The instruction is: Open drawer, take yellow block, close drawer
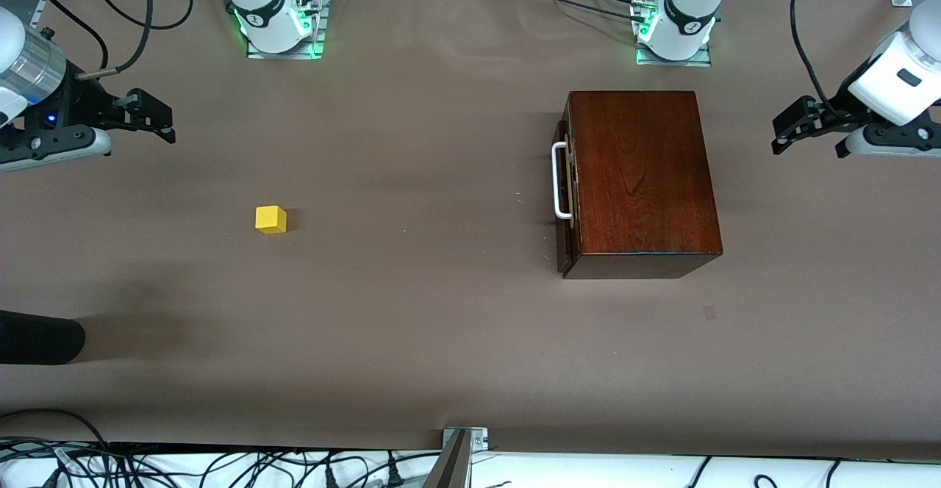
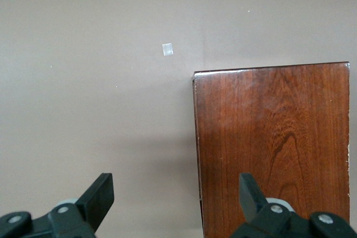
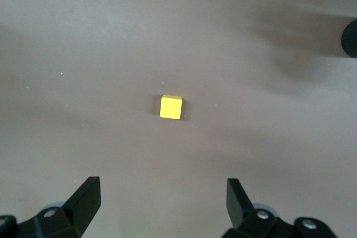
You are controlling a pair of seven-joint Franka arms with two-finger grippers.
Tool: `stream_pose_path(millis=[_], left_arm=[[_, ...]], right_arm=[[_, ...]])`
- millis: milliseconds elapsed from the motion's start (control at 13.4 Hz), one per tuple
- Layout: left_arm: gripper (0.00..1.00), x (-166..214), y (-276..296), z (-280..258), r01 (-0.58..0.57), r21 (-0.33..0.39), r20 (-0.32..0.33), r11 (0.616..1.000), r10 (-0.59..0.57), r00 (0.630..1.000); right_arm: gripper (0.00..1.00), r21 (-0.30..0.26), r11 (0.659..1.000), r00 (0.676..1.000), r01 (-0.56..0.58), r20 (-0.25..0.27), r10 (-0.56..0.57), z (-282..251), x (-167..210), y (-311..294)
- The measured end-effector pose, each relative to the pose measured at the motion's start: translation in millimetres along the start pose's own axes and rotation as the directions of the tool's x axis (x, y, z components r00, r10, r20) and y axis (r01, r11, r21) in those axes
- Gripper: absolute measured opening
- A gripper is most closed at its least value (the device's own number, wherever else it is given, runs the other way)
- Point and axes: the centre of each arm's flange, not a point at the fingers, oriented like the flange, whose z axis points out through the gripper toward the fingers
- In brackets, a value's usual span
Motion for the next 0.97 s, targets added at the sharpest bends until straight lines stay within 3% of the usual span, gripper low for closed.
stream_pose_path(millis=[967], left_arm=[[1.00, 9.3, -3.8, 10.2, 0.017, 0.001, 0.024, 1.000, -0.017, 1.000]], right_arm=[[1.00, 0.000, 1.000, 1.000, 0.003, -0.004, -0.003, -2.7, 0.2, -1.7]])
